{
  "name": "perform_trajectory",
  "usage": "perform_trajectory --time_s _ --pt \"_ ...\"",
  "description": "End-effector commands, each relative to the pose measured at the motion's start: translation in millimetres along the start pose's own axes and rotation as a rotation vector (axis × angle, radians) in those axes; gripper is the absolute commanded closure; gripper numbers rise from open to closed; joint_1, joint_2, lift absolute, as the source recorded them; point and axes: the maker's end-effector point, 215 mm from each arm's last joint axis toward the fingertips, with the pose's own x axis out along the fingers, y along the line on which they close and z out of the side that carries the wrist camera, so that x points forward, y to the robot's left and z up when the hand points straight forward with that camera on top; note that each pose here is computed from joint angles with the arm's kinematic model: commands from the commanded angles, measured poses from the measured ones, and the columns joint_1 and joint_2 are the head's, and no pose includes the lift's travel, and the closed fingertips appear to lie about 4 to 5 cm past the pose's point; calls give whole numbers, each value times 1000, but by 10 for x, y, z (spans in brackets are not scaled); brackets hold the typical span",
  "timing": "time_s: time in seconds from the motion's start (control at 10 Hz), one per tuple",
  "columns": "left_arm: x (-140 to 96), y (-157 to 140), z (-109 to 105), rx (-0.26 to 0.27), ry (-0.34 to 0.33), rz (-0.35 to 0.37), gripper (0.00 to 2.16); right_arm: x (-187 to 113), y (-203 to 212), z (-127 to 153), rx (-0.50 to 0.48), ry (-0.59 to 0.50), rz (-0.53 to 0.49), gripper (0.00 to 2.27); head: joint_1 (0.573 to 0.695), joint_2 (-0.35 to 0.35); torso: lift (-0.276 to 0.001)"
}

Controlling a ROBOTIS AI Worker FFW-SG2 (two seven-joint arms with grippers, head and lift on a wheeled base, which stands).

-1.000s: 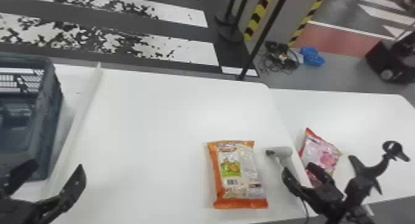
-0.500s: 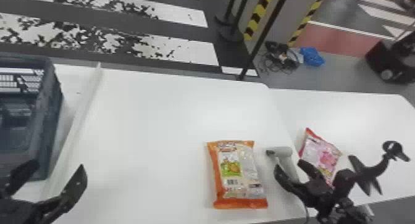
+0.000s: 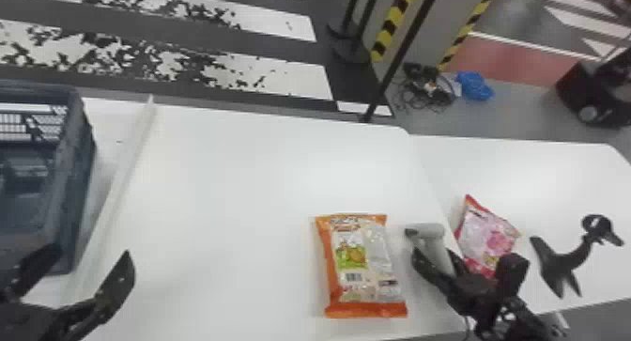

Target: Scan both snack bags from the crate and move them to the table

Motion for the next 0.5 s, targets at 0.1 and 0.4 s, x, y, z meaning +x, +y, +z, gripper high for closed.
perform_trajectory --time_s 0.1,0.4 --pt "-1 -26 38 6 -6 -8 73 -116 -38 -58 42 2 -24 2250 695 -350 -87" --pt "3 -57 108 11 -28 -19 73 -421 -120 0 174 11 -127 2250 695 -350 -87"
